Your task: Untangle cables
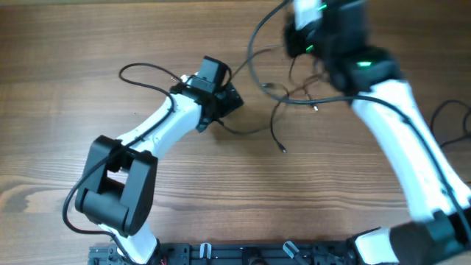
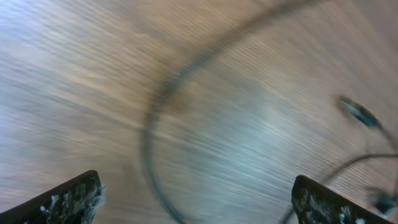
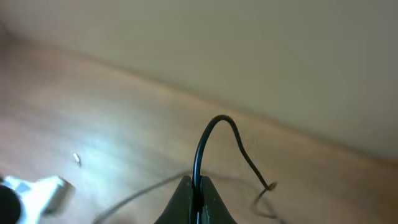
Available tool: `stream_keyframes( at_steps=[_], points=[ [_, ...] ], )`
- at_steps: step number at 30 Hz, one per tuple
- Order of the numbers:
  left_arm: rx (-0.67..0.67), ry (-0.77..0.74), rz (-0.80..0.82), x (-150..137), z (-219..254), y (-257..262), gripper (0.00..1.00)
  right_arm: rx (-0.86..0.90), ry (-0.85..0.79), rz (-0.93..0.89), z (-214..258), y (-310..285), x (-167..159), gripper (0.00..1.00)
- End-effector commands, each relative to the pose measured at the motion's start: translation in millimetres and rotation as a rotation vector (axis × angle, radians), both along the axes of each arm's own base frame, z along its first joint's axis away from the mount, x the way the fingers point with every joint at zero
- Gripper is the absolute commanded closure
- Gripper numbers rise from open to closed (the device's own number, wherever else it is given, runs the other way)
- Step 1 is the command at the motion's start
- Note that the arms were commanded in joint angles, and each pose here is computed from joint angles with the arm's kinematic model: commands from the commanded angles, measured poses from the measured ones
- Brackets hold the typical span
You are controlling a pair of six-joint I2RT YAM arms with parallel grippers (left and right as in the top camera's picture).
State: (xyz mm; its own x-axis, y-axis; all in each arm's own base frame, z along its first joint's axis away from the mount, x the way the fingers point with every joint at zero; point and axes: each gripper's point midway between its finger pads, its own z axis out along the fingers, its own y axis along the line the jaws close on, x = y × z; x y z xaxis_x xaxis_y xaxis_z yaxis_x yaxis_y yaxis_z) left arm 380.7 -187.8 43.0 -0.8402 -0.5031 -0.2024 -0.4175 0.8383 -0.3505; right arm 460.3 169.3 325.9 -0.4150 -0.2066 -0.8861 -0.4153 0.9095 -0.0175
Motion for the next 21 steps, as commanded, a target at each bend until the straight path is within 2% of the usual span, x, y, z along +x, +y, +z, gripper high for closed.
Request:
stream_keyframes(
  at_steps=[1,4,6,7,8,9,13,16,18,21],
  points=[
    [-0.002,-0.014,-0.072,-6,-11,-26,0.05,0.041,0.049,0.064,-4,8,-9,0.96],
    [0.033,0.057,-0.102,-20,-40,-33,0.30,0.036,0.019,0.017,2,-4,-2,0.95],
    [0.062,0.128,-0.087,-32,-61,-28,0.56,0.047,-0.037,-0.035,16,-24,11,0.96],
    [0.069,0.160,-0.074,-37,-69,-26,0.76,0.065,-0.076,-0.069,29,-38,18,0.96],
    [0.073,0.194,-0.057,-42,-77,-24,0.89,0.092,-0.127,-0.110,47,-54,26,0.96],
    [0.072,0.218,-0.049,-45,-83,-23,0.94,0.112,-0.187,-0.146,67,-71,32,0.96],
    [0.046,0.296,-0.029,-55,-86,-14,0.95,0.158,-0.524,-0.299,177,-155,38,0.96],
    [0.079,0.395,0.028,-70,-88,9,0.96,0.141,-0.709,-0.402,230,-214,25,0.96],
    [0.117,0.476,0.046,-84,-88,33,0.96,0.102,-0.742,-0.485,230,-259,25,0.96],
    [0.199,0.511,0.079,-91,-87,56,0.96,0.035,-0.615,-0.540,178,-293,54,0.96]
  ],
)
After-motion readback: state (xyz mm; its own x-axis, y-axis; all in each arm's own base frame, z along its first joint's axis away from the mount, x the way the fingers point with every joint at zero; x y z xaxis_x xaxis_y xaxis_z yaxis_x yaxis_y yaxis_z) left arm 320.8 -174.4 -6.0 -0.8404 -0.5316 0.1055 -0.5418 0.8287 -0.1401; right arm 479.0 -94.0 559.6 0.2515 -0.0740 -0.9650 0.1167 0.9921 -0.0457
